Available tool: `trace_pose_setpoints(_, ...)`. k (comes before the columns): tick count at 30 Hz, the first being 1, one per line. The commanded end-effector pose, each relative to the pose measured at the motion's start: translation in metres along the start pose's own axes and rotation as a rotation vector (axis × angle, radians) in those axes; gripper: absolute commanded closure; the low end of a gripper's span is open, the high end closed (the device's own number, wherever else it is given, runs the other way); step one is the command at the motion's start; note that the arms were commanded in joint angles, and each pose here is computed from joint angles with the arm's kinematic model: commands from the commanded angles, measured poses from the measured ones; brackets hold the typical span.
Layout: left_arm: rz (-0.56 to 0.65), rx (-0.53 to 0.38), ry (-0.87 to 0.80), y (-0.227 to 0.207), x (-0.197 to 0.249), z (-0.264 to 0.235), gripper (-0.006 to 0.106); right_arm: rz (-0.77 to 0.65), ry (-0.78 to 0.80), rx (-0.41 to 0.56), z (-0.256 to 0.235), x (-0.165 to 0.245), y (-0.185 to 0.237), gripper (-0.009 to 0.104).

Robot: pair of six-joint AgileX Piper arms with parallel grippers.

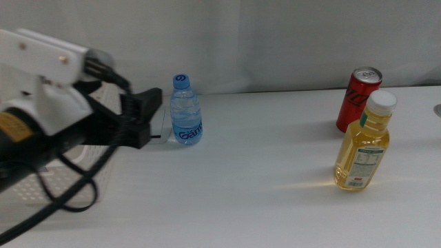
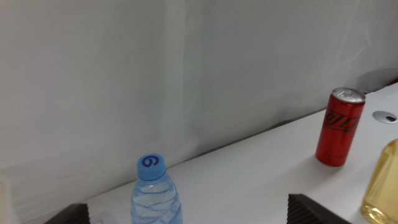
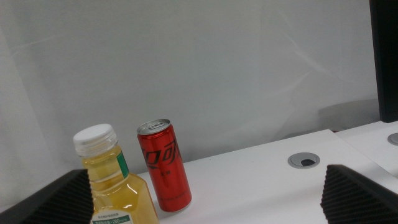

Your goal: Use arms to grab the bottles and put them into the dustbin to the left of the table.

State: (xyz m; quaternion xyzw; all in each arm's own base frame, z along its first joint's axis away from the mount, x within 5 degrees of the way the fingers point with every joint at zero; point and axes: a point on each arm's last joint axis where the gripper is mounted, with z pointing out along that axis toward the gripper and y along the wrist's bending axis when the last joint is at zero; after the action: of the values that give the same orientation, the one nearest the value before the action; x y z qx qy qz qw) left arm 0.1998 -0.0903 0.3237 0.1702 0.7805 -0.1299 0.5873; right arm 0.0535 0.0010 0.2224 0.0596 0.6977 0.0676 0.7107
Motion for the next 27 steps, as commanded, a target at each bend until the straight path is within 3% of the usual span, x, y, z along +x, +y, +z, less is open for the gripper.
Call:
trace_pose_setpoints(1,-0.025,0.000,-0.012,-0.003,0.007,0.020,0.018,-0.011,-0.036,0.003,-0.003,0.000,-0.001,-0.008)
trace_pose_setpoints(7,-0.046,-0.015,-0.023,-0.009,0.039,0.062,0.018,-0.011,-0.036,0.003,-0.003,0.000,-0.001,-0.008)
trace_pose_setpoints(13,-0.111,-0.053,0.069,-0.009,0.091,0.102,0.018,-0.011,-0.034,0.003,-0.003,0.000,-0.001,-0.008)
trace_pose_setpoints(21,-0.076,-0.107,0.041,-0.005,0.143,0.143,0.017,-0.011,-0.031,0.004,-0.003,0.000,-0.001,-0.008)
trace_pose_setpoints(27,-0.087,-0.143,0.034,-0.003,0.159,0.167,0.010,-0.013,-0.029,0.004,-0.003,0.001,-0.001,-0.008)
